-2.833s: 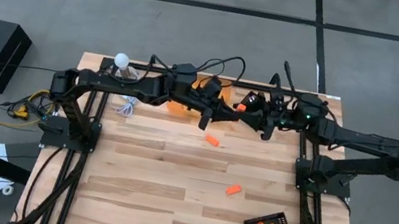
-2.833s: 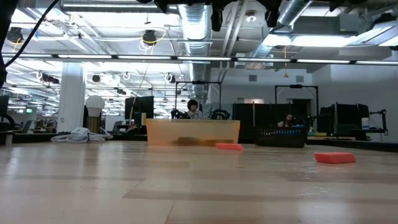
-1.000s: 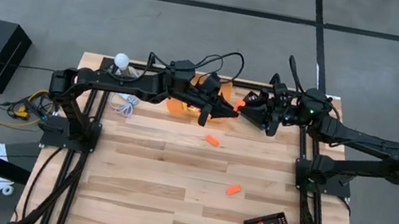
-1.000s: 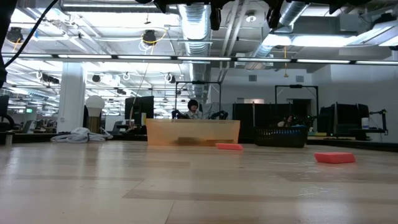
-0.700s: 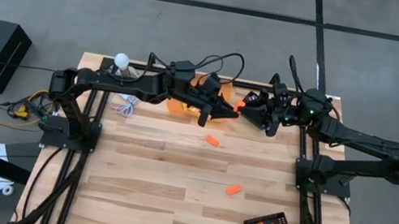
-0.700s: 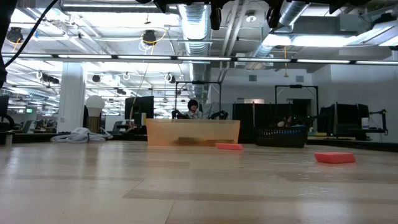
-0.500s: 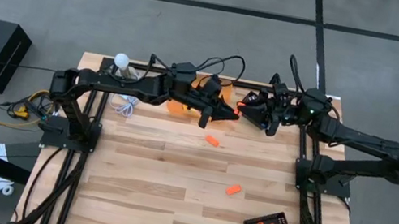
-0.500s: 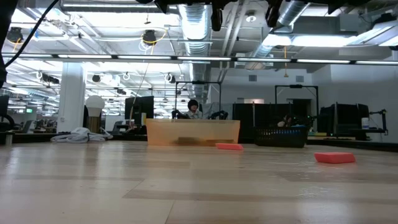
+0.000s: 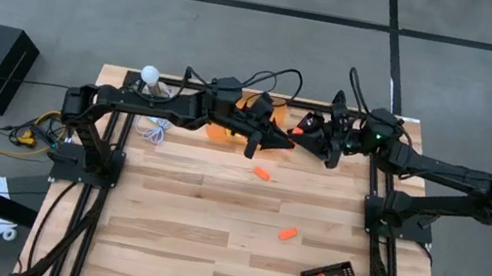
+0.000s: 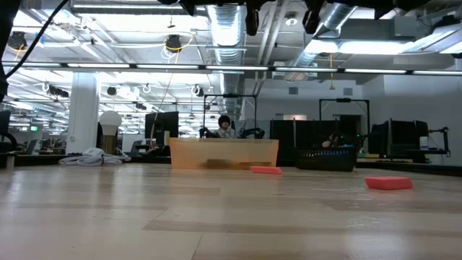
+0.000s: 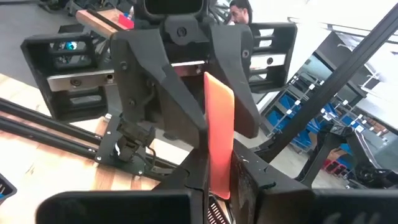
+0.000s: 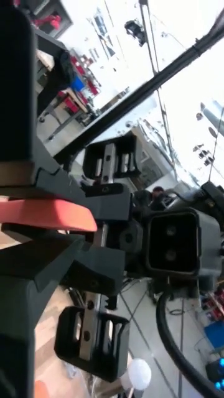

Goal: Pick & Place School Supplies
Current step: Put the orange eraser into the bottom black bin

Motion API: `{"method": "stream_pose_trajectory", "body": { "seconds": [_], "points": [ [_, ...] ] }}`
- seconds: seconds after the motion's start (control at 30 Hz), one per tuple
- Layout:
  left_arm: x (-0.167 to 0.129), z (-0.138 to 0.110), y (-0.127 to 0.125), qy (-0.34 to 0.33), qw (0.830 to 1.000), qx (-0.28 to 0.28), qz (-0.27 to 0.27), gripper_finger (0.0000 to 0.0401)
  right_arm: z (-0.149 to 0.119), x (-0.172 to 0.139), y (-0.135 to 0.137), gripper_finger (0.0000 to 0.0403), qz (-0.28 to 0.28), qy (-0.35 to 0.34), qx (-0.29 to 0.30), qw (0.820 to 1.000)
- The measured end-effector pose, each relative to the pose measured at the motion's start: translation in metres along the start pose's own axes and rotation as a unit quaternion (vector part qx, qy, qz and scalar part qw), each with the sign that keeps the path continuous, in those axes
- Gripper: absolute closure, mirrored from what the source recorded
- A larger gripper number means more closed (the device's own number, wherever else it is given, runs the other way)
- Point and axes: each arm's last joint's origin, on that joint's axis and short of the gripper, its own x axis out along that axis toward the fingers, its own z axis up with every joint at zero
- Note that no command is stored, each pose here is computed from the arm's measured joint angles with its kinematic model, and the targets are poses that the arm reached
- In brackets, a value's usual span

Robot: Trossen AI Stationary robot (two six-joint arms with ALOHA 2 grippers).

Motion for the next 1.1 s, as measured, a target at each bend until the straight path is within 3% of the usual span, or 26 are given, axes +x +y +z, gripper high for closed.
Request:
{"method": "stream_pose_trajectory", "body": {
  "seconds": [0.17,0.53,0.77,1.1],
  "points": [
    [-0.001,0.001,0.001,-0.001,1.0,0.001,0.0,0.0376,-0.003,0.002,0.005,0.0379,0.007,0.001,-0.025,1.0],
    [-0.001,0.001,0.001,-0.003,1.0,0.002,0.001,0.0375,-0.002,0.002,0.005,0.0378,0.003,-0.003,-0.051,0.999],
    [-0.001,0.001,0.002,-0.003,1.0,0.03,0.002,0.0349,-0.001,0.001,0.003,0.0378,0.001,-0.004,-0.073,0.997],
    [-0.034,0.028,0.02,0.021,0.998,0.063,0.011,0.0332,0.026,-0.032,-0.006,0.0378,-0.029,-0.027,-0.101,0.994]
  ]
}}
